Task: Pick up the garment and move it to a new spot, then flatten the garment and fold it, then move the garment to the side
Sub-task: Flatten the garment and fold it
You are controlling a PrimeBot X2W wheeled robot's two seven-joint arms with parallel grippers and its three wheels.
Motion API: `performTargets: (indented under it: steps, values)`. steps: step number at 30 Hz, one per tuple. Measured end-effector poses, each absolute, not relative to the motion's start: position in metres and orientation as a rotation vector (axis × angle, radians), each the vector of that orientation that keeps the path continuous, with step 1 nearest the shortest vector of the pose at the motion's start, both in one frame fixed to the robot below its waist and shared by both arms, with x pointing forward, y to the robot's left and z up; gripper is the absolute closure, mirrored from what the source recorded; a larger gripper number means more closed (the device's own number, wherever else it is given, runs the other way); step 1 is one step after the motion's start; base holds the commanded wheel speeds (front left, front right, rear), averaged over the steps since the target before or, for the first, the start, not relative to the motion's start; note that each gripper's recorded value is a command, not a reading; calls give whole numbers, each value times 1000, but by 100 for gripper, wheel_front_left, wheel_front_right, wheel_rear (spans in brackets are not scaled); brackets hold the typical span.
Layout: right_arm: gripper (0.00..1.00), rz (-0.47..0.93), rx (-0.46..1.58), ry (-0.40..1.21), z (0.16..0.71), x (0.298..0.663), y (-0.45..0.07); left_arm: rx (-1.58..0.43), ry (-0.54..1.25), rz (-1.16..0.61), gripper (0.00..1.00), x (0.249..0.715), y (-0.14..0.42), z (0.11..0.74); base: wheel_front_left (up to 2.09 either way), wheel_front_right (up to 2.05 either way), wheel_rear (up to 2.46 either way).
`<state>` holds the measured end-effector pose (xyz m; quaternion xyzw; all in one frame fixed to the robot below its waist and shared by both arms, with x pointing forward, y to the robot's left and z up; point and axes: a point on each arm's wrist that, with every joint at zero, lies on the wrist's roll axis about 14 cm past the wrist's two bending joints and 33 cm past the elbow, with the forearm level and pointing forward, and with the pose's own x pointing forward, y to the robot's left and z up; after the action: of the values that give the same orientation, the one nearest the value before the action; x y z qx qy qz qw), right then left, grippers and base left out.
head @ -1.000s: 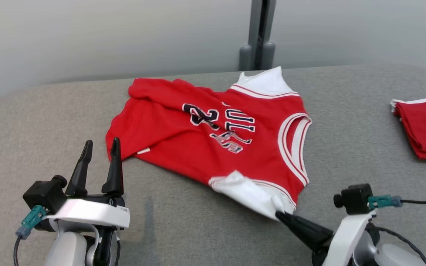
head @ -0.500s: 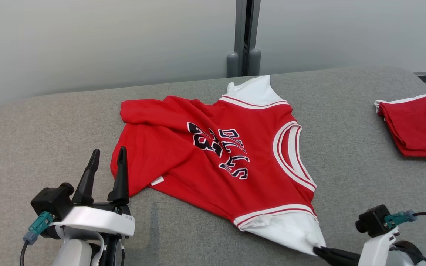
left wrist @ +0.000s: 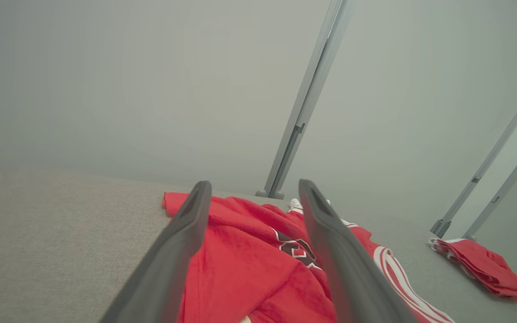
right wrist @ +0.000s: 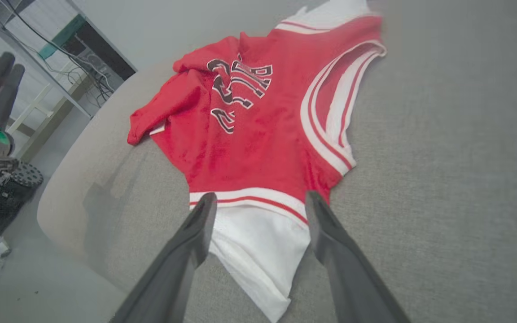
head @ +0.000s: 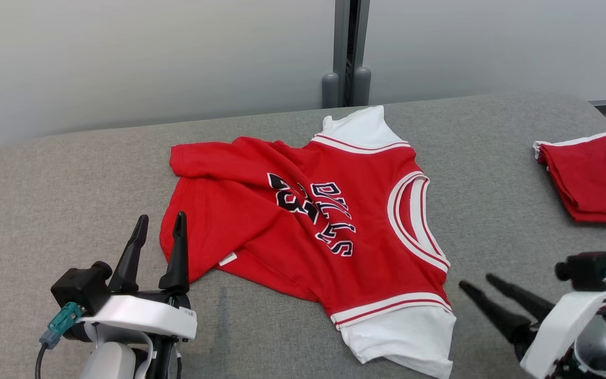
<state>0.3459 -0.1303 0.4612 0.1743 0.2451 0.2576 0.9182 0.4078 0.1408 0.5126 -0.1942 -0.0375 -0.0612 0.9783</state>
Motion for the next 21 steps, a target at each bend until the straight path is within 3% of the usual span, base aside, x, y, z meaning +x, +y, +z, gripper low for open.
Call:
performTargets:
  steps: [8,21]
  values:
    - [0,308,441,310,466,393,-164,-393,-72,-128,0,407,140,512,0,0,0]
    - [0,238,455,432,405,413,-129,-378,-51,-71,0,402,160,501,0,0,0]
